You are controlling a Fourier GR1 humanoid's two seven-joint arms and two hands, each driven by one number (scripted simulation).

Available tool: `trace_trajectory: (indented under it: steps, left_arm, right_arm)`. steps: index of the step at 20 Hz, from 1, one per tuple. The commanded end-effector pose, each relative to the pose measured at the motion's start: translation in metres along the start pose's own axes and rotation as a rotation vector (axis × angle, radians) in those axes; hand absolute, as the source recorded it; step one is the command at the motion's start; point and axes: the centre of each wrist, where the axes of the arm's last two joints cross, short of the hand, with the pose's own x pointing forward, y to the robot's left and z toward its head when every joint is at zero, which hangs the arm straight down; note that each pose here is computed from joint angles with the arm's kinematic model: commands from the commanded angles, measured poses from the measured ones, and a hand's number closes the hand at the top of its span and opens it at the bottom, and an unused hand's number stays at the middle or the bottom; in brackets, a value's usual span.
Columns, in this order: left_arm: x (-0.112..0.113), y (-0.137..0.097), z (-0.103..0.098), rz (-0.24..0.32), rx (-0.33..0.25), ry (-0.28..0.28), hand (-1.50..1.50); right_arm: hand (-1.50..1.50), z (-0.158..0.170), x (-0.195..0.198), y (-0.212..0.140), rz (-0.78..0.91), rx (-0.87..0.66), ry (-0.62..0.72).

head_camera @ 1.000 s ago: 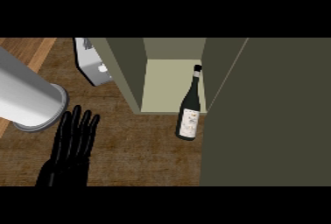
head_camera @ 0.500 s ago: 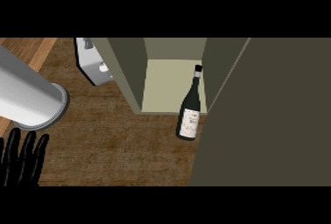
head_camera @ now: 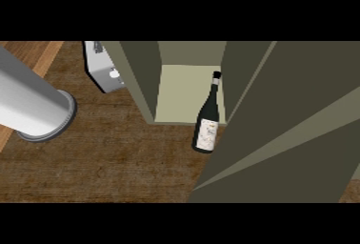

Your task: Pick up the wine, place it into the cabinet and close the cabinet

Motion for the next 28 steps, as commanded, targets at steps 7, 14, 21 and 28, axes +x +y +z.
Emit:
trace_trajectory:
  steps: [7,14,21,28]
  left_arm:
    - [0.027,0.027,-0.003,0.009,-0.042,0.0,-1.5]
    - [0.031,0.046,0.008,0.018,-0.046,-0.001,-1.5]
    - [0.037,0.05,0.012,0.016,-0.056,0.03,-1.5]
    - [0.033,0.051,0.004,0.021,-0.079,0.06,-1.5]
  right_arm:
    - [1.5,-0.079,0.009,0.024,0.137,-0.057,-0.029]
    - [1.5,-0.138,0.018,-0.002,0.177,-0.161,-0.022]
    - [1.5,-0.182,0.022,-0.037,0.189,-0.213,0.003]
    - [1.5,-0.195,-0.008,-0.072,0.254,-0.255,0.026]
